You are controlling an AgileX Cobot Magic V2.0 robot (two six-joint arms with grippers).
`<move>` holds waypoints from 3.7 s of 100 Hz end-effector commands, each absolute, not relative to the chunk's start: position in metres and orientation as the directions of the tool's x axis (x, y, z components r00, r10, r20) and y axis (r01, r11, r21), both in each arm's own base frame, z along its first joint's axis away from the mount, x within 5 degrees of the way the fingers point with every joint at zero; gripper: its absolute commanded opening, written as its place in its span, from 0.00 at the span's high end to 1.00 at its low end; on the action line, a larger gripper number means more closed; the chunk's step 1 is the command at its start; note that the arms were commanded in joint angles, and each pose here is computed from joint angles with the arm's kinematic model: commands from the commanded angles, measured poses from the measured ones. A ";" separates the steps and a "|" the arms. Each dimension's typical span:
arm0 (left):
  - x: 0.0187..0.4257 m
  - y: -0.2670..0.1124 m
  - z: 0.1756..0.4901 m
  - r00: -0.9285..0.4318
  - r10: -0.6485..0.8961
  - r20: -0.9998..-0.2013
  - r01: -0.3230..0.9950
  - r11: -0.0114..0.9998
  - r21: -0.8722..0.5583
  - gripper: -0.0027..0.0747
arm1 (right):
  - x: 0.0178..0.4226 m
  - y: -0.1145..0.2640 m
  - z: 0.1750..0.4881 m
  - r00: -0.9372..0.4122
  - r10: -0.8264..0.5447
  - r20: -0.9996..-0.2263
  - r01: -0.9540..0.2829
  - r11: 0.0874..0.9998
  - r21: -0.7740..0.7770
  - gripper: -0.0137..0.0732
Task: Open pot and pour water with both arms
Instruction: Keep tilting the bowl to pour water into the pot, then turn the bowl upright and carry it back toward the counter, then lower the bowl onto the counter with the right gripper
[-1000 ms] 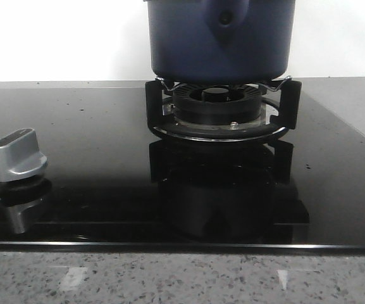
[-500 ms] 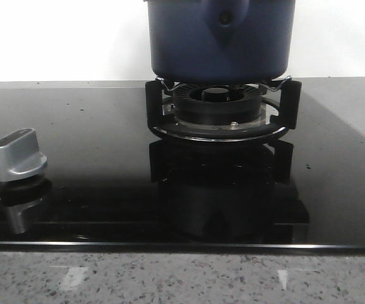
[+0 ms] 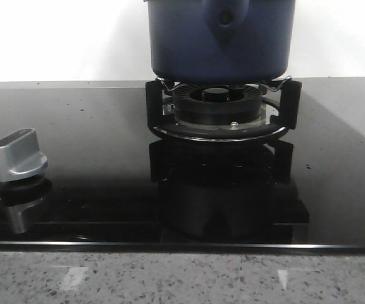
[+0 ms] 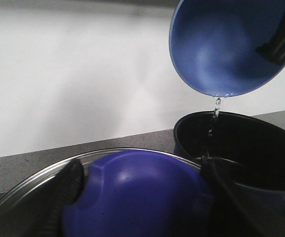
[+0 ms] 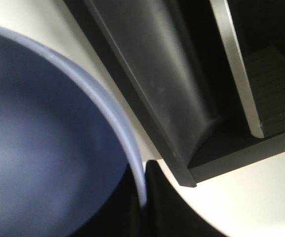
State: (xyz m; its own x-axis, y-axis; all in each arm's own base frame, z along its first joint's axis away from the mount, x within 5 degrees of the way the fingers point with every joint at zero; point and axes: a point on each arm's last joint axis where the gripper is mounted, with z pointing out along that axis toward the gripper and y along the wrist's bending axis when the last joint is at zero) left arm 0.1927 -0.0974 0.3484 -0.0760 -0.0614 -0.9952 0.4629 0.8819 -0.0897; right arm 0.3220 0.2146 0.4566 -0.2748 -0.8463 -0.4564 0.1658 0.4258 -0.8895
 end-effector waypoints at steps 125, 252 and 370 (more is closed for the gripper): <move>0.187 -0.097 0.376 0.071 -0.148 -0.986 0.494 0.864 -0.095 0.56 | 0.303 0.195 0.485 -0.247 -0.761 -0.601 0.195 0.568 -0.799 0.92; 0.187 -0.096 0.376 0.070 -0.150 -0.986 0.494 0.864 -0.096 0.56 | 0.297 -0.064 0.439 -0.742 0.356 -0.567 0.360 0.926 0.111 0.92; 0.187 -0.097 0.376 0.071 -0.149 -0.986 0.494 0.864 -0.095 0.56 | 0.269 -0.081 0.359 -0.672 0.541 -0.506 0.503 0.835 0.225 0.35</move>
